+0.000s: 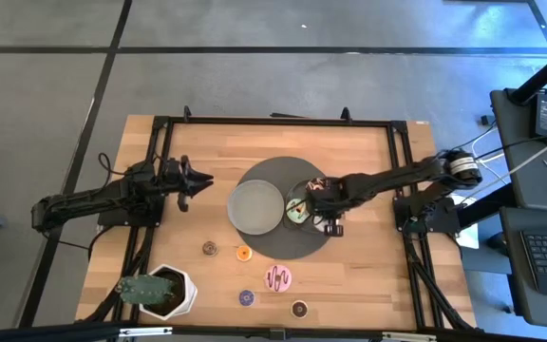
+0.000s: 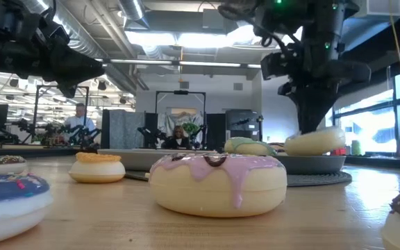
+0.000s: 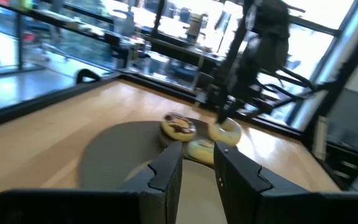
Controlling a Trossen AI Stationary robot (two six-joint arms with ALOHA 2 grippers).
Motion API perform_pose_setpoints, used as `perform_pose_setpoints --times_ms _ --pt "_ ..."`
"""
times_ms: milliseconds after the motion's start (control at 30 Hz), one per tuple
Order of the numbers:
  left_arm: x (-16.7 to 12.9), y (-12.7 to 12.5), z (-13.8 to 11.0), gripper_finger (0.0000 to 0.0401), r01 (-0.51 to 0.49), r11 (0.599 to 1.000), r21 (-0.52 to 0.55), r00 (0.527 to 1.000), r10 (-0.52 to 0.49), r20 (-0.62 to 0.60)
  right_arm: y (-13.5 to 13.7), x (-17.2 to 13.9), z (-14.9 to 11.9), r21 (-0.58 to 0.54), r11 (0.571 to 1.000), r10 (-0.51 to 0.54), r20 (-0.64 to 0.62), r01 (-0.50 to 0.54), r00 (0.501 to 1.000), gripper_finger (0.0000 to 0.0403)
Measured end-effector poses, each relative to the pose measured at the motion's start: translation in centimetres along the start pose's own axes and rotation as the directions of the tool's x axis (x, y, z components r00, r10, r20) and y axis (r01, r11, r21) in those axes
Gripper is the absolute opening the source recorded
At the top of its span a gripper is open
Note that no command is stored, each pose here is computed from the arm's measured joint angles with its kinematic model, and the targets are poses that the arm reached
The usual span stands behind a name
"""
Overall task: Pick & Place donuts
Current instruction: Put the large white donut on the black plate
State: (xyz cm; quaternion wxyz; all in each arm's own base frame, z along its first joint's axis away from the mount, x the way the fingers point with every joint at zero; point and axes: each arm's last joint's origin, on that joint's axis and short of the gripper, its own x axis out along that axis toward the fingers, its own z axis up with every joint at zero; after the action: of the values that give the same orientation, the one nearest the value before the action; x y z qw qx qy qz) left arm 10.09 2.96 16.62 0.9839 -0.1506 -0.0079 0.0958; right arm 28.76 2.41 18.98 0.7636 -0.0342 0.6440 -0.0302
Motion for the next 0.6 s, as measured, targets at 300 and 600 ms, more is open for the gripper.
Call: perform_pose_setpoints --times_ms 300,600 --pt "-0.01 0.19 0.05 0.0088 -0.065 0.998 -0.001 0.998 0.065 0.02 -0.26 0.4 0.07 0.0 0.999 -0.033 -0.013 0.033 0.999 0.0019" --pt "-0.01 0.19 0.05 0.0088 -0.065 0.998 -0.001 0.998 0.065 0.02 -0.27 0.5 -0.22 0.047 0.998 -0.037 -0.048 0.039 0.998 0.0023"
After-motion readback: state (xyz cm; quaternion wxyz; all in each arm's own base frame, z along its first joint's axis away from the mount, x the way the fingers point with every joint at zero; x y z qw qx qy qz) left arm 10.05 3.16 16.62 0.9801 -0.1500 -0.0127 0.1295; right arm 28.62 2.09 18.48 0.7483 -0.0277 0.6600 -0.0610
